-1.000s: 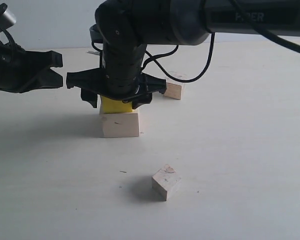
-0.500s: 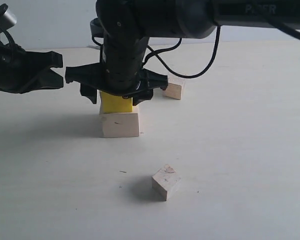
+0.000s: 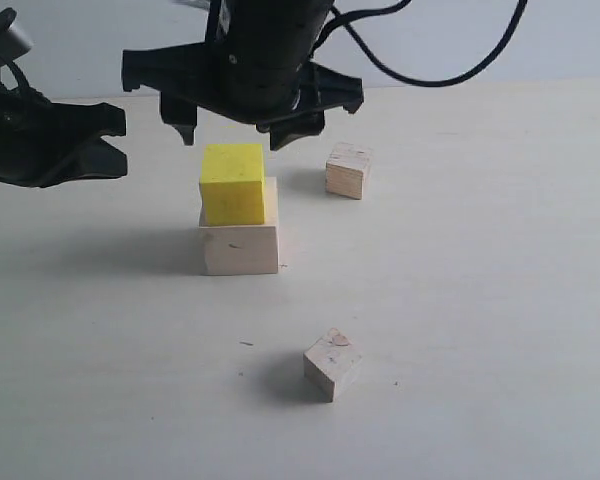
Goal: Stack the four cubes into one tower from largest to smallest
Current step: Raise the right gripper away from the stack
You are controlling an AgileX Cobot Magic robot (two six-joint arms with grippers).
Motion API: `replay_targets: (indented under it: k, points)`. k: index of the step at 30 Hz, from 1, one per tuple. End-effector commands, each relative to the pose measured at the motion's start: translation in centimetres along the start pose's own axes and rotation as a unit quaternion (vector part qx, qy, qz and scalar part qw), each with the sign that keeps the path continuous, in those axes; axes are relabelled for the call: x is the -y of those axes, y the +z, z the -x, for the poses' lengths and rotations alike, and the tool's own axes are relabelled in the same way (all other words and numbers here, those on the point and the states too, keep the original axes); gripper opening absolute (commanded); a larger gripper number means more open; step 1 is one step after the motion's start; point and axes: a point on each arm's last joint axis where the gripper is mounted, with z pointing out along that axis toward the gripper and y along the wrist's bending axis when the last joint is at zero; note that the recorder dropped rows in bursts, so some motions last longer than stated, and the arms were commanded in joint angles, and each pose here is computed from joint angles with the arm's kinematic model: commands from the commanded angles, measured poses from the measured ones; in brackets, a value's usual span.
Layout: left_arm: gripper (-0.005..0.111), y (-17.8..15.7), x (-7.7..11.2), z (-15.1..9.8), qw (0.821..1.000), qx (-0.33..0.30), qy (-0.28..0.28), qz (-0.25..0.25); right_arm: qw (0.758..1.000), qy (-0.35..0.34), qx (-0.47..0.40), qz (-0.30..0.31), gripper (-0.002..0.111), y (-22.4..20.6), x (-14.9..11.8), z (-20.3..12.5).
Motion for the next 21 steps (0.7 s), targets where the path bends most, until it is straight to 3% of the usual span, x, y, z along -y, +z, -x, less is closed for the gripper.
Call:
replay_targets:
  k: [1,6,10,16,21]
  points:
    - [0.0,-0.2,0.0,0.0,1.0,0.003,0.0,0.0,0.997,-0.064,0.041,0.004,0.052,-4.1,0.4,0.8]
    - [0.0,-0.2,0.0,0.0,1.0,0.003,0.0,0.0,0.983,-0.163,0.083,-0.033,0.022,-7.4,1.6,1.3]
    - [0.0,-0.2,0.0,0.0,1.0,0.003,0.0,0.0,0.953,-0.27,0.102,-0.09,0.001,-9.0,2.7,1.8]
    - [0.0,-0.2,0.0,0.0,1.0,0.001,0.001,-0.001,0.895,-0.391,0.077,-0.201,0.0,-8.9,4.4,2.1]
    - [0.0,-0.2,0.1,-0.1,1.0,-0.006,0.003,-0.006,0.887,-0.4,0.066,-0.222,0.0,-7.4,6.4,2.7]
